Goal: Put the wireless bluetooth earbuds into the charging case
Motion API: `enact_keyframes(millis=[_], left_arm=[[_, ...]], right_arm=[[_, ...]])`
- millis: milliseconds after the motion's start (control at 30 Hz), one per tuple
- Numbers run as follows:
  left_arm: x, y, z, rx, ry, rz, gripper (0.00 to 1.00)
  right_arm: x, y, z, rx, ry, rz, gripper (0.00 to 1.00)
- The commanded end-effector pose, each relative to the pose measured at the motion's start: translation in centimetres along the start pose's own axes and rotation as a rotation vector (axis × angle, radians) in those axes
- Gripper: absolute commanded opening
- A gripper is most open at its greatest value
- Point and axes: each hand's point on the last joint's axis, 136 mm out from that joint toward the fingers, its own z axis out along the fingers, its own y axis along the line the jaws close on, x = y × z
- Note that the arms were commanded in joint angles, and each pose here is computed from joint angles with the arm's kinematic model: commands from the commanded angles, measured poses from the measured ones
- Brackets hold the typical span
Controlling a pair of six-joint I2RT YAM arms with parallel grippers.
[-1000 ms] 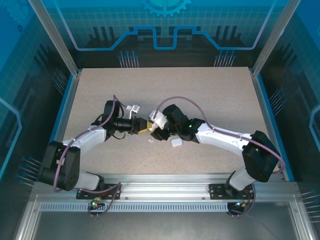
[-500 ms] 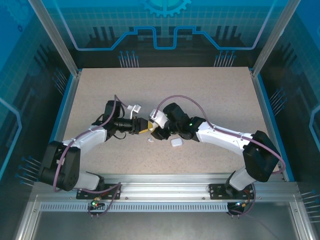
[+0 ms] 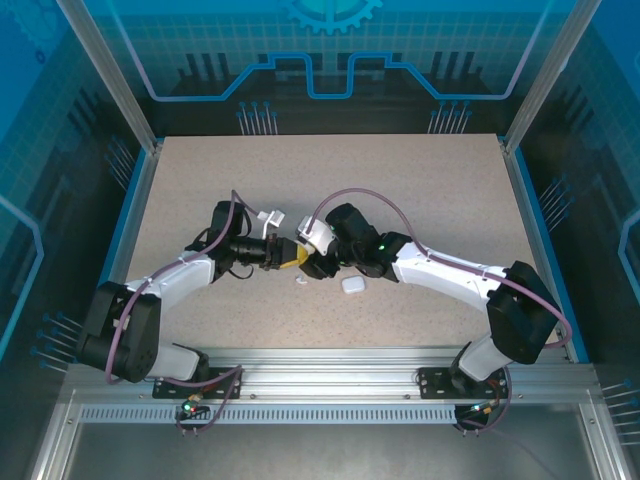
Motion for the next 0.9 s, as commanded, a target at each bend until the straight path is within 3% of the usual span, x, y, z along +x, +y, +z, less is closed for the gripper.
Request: enact_keyframes(millis=[0, 233, 500, 700, 867], left_arm=[[-0.2, -3.2, -0.1, 0.061, 0.016, 0.131, 0.19], [-1.0, -5.0, -1.3, -0.022, -0.101, 0.365, 0.16], [-1.0, -9.0, -1.6, -0.04, -0.248, 0.741, 0.15], [0.5, -12.6, -1.2, 0.006, -0.31, 1.008, 0.15], [1.6, -14.6, -1.1, 0.05, -0.318, 1.116, 0.15]], right_arm=[[-1.5, -0.5, -1.1, -0.005, -0.046, 0.024, 0.58], [-2.9, -1.4, -7.3, -0.024, -0.226, 0.119, 0.99], [-4.6, -2.0, -15.6, -0.035, -0.508, 0.219, 1.0], [-5.2, -0.2, -16.9, -0.13, -0.507, 0.167, 1.0], [-5.8, 1.1, -17.0, -0.193, -0.522, 0.091, 0.99]])
